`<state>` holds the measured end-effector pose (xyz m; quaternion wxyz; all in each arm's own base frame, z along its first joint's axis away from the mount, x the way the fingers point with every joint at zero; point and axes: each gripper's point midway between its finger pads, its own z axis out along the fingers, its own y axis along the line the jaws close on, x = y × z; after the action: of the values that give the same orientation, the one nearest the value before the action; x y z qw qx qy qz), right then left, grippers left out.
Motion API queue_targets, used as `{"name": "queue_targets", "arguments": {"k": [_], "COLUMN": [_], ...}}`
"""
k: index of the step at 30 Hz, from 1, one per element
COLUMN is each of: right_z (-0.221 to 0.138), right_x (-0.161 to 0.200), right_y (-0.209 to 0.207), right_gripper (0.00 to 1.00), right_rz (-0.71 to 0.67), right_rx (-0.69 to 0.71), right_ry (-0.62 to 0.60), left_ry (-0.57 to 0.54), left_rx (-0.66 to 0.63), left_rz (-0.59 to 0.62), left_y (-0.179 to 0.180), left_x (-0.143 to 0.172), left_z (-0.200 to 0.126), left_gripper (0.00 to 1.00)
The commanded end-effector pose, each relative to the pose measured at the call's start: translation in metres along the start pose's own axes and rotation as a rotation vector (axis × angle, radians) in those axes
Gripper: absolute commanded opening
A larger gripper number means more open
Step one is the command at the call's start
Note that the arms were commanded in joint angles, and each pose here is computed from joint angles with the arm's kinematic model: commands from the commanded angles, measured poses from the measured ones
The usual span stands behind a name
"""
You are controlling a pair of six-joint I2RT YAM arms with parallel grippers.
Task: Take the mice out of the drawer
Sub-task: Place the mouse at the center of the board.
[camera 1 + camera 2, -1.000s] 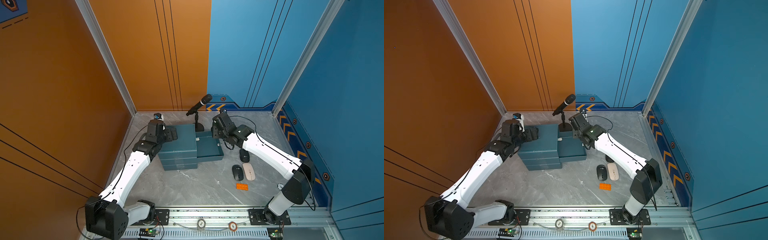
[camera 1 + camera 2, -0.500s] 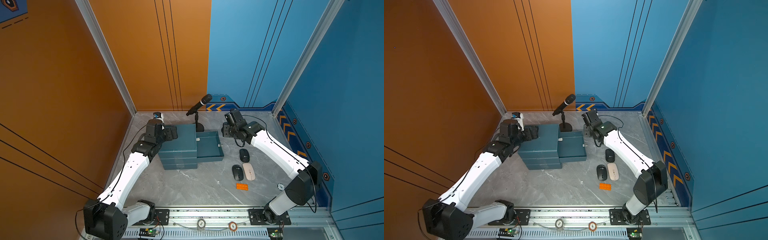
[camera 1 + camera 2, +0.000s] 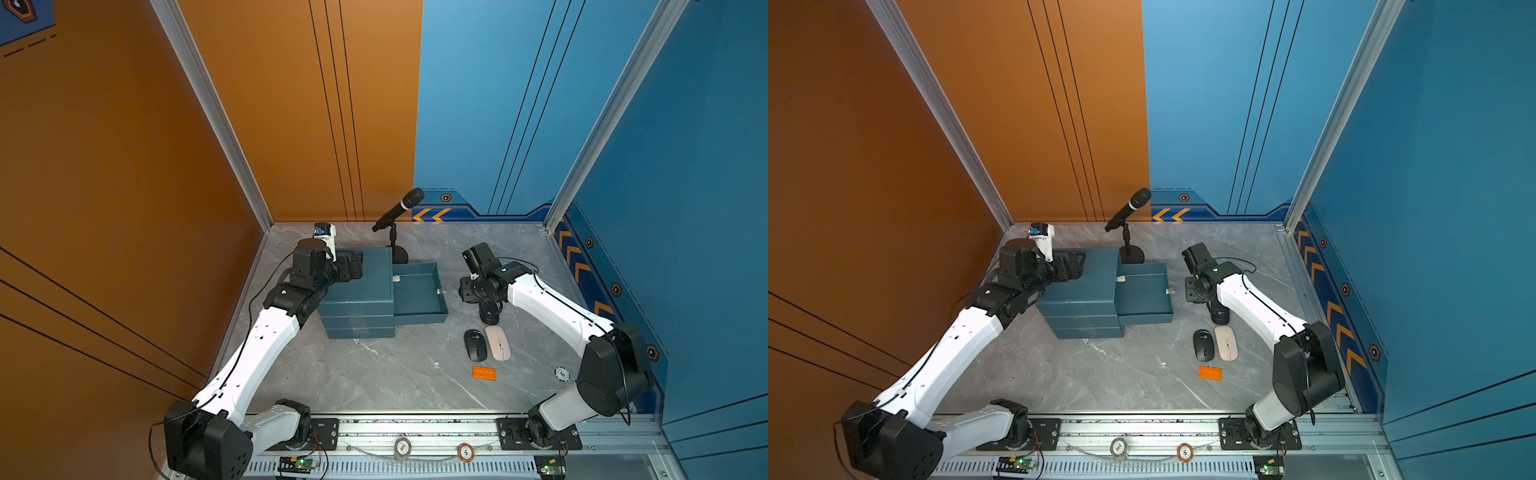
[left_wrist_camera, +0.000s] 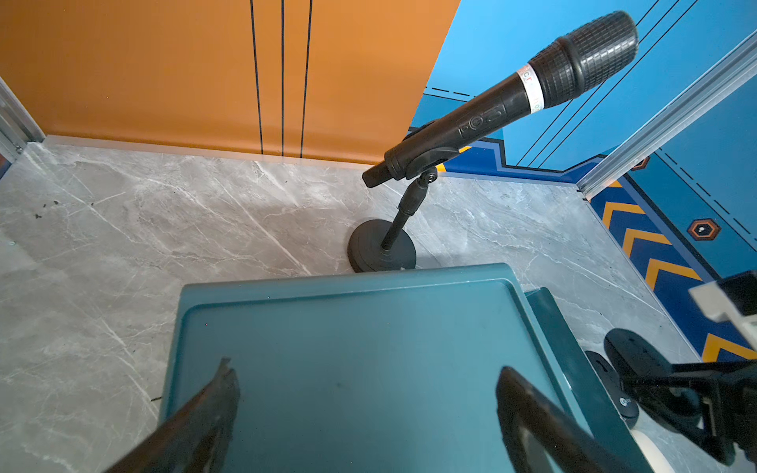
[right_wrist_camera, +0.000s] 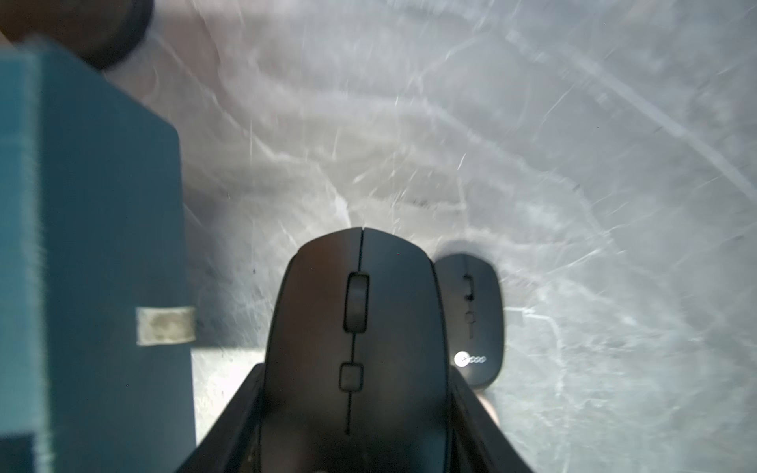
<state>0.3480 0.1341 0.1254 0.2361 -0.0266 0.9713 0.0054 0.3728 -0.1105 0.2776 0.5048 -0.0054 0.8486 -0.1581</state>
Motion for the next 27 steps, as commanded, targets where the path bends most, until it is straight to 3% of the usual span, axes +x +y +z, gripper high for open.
{"name": "queue_targets", "arguments": {"k": [1,8,27], "right_z": [0.018,0.049,0.084], "right_x": [0.004,0.028,0.053], "right_y": [0.015,0.016,-0.001], "right_gripper": [0.39,0.39,0.42], "right_rz": [-0.025,-0.029,-0.044], "right_rx": [-0.078,-0.070,0.016], "right_ry": [0.007,0.077,0.150], "left_ry": [-0.018,-0.025,-0.027], "left_rx": [0.029,0.024,0.021], "left_rz": [0.020,0.020,0.026], "left_y": [-0.007,-0.006,-0.006], "left_x": [-0.003,-0.004,-0.004], "left_z": [-0.006,-0.008,-0.009], "left_gripper": [0.98,0.98,0.98]}}
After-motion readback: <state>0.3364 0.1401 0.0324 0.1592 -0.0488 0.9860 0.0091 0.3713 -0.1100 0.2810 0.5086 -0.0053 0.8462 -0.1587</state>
